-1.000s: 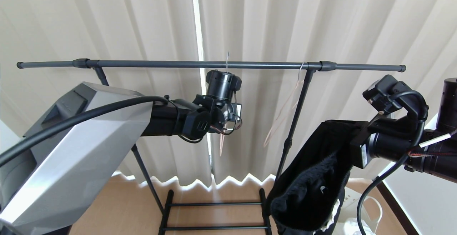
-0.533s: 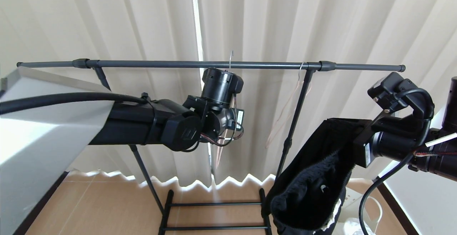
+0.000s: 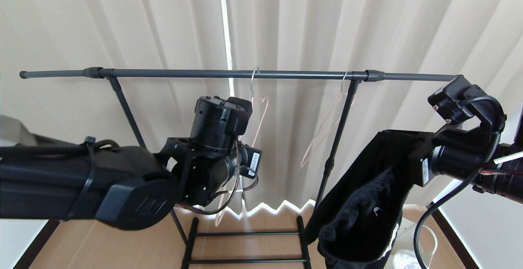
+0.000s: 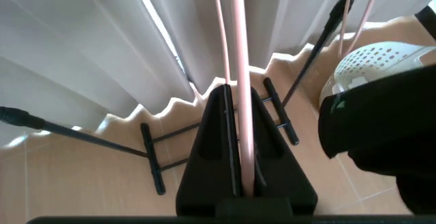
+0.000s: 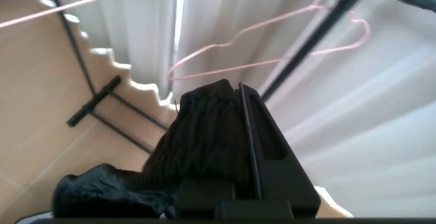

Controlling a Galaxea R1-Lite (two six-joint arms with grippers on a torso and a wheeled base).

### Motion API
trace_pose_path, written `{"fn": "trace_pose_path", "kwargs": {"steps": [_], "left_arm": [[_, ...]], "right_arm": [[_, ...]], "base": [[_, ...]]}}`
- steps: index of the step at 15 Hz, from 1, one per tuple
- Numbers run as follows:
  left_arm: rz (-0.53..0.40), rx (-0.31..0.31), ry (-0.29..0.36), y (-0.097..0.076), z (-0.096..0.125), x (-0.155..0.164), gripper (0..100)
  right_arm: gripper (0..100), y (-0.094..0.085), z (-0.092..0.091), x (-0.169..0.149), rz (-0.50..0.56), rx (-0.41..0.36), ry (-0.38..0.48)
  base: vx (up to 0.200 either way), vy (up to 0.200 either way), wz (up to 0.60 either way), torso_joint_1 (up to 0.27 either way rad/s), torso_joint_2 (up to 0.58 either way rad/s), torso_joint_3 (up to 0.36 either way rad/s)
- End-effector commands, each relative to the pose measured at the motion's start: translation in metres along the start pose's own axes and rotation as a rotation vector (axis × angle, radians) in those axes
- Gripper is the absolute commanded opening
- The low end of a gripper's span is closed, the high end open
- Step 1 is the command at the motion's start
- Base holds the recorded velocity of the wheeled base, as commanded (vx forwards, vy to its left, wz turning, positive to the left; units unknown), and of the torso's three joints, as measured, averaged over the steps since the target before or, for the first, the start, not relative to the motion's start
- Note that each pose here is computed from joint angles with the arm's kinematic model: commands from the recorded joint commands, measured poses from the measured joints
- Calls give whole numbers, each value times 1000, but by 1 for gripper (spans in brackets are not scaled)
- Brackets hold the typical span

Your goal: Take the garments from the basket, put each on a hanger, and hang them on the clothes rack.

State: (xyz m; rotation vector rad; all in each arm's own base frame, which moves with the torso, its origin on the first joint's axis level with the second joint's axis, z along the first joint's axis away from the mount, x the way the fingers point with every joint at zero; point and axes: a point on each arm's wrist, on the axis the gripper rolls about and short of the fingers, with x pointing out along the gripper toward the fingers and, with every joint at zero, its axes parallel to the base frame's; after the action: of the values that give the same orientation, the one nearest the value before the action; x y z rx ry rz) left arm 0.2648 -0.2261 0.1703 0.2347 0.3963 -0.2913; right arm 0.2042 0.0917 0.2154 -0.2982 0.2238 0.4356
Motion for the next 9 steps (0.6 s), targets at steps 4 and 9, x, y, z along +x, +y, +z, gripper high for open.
{"fn": "trace_pose_path", "kwargs": {"steps": [4, 9], "left_arm": [[-132, 97, -107, 28, -51, -47, 0], [-359, 183, -269, 68, -85, -46, 0]], "right_arm": [[0, 9, 4, 5, -114, -17, 29], [0, 7, 7, 14, -297, -21, 76]], "base": [[0, 0, 0, 0, 0, 0], [0, 0, 0, 0, 0, 0]]}}
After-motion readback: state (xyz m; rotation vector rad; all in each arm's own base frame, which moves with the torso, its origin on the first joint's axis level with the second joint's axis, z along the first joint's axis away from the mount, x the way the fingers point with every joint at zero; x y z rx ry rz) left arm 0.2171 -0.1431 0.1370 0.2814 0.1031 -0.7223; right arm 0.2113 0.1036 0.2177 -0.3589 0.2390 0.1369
